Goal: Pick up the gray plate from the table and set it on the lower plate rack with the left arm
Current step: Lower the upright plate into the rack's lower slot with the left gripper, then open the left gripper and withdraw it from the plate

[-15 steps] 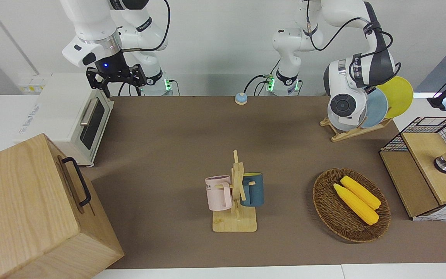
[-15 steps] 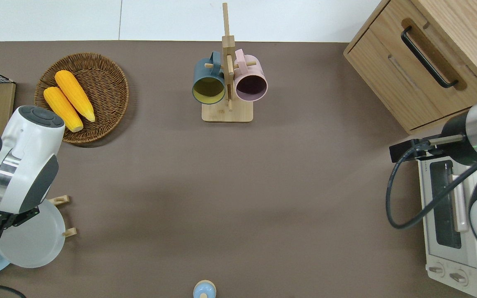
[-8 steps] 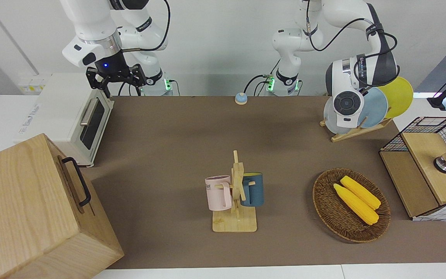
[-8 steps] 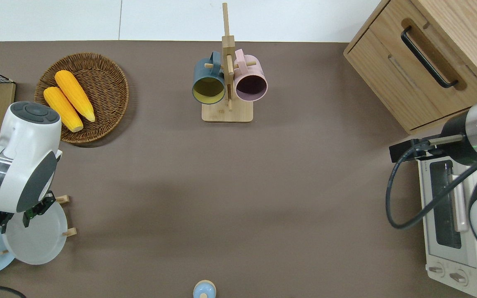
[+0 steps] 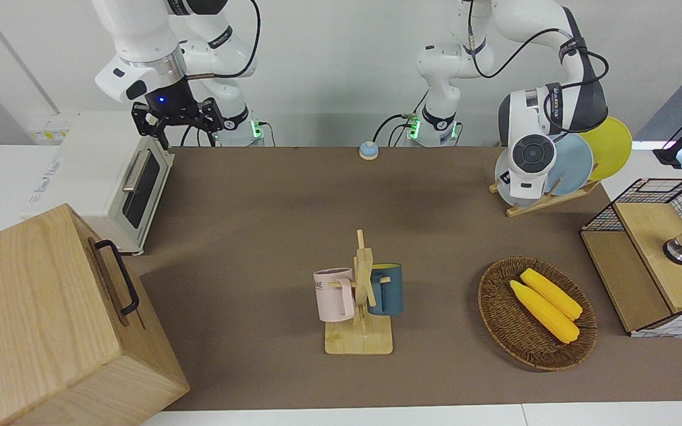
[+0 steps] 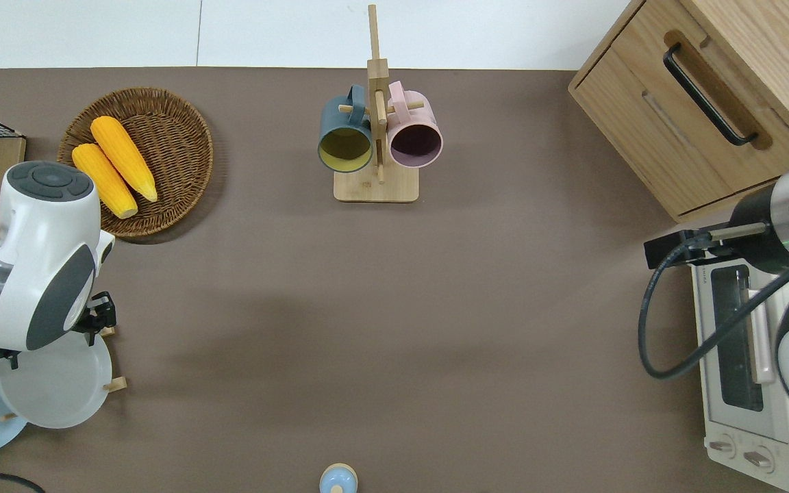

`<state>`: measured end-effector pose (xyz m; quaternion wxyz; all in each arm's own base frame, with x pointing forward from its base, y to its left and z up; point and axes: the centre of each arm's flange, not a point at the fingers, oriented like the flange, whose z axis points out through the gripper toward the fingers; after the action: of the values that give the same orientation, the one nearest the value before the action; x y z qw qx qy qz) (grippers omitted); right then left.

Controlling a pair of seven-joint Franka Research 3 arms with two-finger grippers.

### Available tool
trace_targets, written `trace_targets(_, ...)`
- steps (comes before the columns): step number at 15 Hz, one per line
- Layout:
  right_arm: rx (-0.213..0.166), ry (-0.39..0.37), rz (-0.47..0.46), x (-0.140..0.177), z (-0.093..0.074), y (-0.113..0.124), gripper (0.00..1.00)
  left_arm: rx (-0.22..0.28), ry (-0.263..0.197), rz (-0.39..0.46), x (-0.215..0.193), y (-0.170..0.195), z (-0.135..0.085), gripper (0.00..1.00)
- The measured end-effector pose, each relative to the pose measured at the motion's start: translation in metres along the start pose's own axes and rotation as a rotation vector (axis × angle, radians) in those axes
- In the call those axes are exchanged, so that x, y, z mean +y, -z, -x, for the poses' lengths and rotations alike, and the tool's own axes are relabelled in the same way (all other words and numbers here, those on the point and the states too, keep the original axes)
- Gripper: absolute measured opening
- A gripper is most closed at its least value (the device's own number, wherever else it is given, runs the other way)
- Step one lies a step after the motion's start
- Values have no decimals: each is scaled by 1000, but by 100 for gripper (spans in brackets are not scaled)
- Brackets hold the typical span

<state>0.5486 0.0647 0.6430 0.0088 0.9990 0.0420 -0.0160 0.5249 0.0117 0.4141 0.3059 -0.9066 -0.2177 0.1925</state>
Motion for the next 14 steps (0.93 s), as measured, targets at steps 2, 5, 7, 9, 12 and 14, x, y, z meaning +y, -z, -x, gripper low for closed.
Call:
trace_targets(2, 0, 0, 0, 0, 0, 0, 99, 40, 1, 29, 3, 5, -4, 99)
trace_targets(5, 0, 0, 0, 0, 0, 0, 99, 57, 7, 73, 1, 16, -5, 99)
trace_targets(7, 0, 0, 0, 0, 0, 0, 99, 64, 18, 127, -4, 31, -2, 99)
trace_targets(9, 0, 0, 0, 0, 0, 0, 99, 91, 22, 155, -9, 47, 3, 99)
trace_targets(12, 0, 0, 0, 0, 0, 0, 99, 130, -6, 199, -15, 71, 13, 99)
trace_targets(14, 0, 0, 0, 0, 0, 0, 99, 159, -62, 269, -32, 94, 20, 99)
